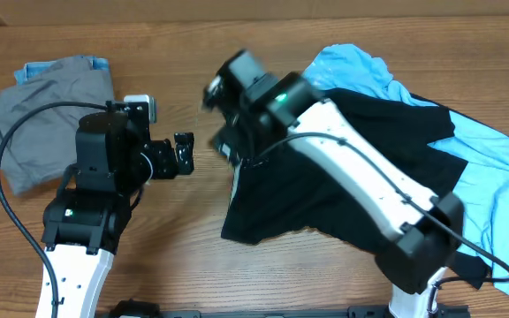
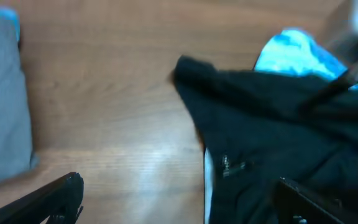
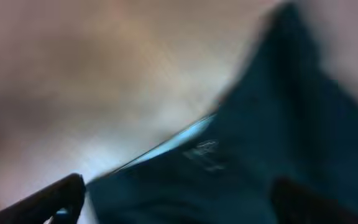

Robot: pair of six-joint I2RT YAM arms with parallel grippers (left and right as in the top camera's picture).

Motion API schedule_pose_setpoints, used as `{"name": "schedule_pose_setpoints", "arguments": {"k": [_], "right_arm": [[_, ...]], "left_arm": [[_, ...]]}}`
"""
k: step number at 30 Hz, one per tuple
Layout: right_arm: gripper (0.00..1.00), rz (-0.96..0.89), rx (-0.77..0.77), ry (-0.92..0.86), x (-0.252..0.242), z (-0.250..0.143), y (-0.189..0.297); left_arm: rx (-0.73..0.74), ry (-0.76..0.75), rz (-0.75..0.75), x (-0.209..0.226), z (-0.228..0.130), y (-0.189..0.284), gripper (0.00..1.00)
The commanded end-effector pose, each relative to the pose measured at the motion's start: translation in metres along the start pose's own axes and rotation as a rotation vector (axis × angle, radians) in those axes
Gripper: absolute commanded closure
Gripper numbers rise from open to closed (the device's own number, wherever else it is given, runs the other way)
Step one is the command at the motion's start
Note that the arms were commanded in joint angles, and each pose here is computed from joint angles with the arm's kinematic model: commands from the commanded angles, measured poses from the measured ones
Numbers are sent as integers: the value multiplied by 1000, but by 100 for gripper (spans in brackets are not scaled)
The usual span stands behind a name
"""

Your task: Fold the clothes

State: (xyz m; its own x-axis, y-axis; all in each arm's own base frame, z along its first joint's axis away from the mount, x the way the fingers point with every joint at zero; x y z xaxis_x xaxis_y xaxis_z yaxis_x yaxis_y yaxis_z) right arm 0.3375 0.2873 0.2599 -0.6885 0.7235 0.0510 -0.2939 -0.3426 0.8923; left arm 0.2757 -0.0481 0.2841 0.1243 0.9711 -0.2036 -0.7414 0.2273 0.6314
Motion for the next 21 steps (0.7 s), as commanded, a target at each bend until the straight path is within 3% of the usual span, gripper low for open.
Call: {"name": "schedule_pose_setpoints", "arguments": {"k": [1, 4, 7, 9, 13, 19, 20, 21], "right_arm": [[0, -271, -284, -310, -75, 18, 110], [0, -324, -373, -589, -145, -11, 160], [0, -304, -315, -739, -190, -53, 176], [0, -319, -269, -803, -204, -74, 179], [0, -336, -244, -837, -213, -86, 183], [0, -336, -241, -837, -213, -87, 182], [0, -336, -241, -837, -213, -87, 182], [0, -336, -241, -837, -213, -87, 183]], "left_arm": [[0, -4, -49, -4, 14, -25, 0], [102, -34, -178, -12, 15, -85, 0], [175, -16, -340, -18, 12, -161, 0], [191, 39, -365, -16, 11, -201, 0], [182, 177, -386, -12, -4, -273, 0], [94, 105, -366, -34, -19, -315, 0], [99, 101, -374, -40, -22, -317, 9], [105, 82, -383, -47, -25, -318, 38]]}}
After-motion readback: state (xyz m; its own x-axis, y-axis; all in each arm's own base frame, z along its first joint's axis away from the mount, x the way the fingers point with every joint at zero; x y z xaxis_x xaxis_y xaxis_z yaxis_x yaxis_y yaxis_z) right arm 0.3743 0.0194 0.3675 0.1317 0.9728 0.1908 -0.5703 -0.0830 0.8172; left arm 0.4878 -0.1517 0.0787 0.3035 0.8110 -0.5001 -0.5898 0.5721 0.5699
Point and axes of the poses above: each gripper's point midway between its finger pads, its own y axis back along the fingers, its own x axis along the line the jaws close on, z = x × y, the point moved 6 cm from there along y, back along the fingers, and after that the axes turned 3 degrees about -y, right-handed, at the moved point
